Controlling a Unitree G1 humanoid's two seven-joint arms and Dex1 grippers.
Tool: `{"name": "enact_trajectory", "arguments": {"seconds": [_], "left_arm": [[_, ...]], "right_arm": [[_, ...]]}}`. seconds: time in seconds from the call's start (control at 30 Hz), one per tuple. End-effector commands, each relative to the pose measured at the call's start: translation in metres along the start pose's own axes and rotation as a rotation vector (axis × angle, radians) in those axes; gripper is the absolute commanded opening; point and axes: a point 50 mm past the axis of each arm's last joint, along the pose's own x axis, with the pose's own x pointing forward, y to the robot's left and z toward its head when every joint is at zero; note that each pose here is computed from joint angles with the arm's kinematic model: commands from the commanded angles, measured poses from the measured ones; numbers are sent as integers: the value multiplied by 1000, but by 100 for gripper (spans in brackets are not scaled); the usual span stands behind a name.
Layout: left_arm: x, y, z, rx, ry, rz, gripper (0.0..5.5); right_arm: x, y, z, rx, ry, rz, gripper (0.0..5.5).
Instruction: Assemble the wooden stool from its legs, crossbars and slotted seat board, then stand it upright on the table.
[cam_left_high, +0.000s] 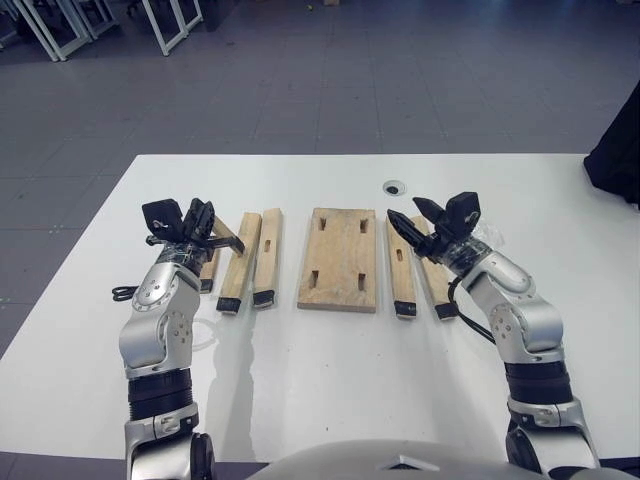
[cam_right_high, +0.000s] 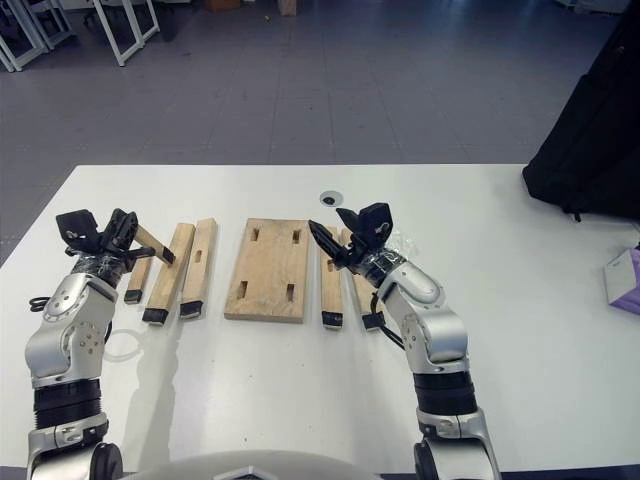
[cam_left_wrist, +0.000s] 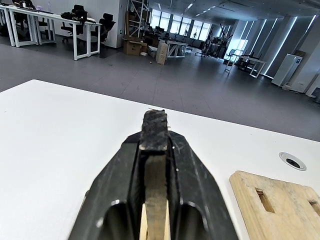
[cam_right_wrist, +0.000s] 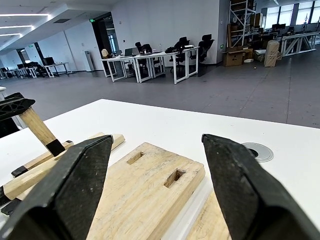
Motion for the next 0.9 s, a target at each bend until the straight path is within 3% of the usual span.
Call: {"name": "enact_trajectory", "arguments": {"seconds": [0.03,0.53,0.9], "left_arm": [[0,-2,4,34,-23,-15,44],[3,2,-11,93,64,-33,44],[3,8,-37,233,287,-45,44]], "right_arm": [[1,1,0,-15,16,5,327],[1,2,3,-20,13,5,327],[3,15,6,-30,9,57,327]]}}
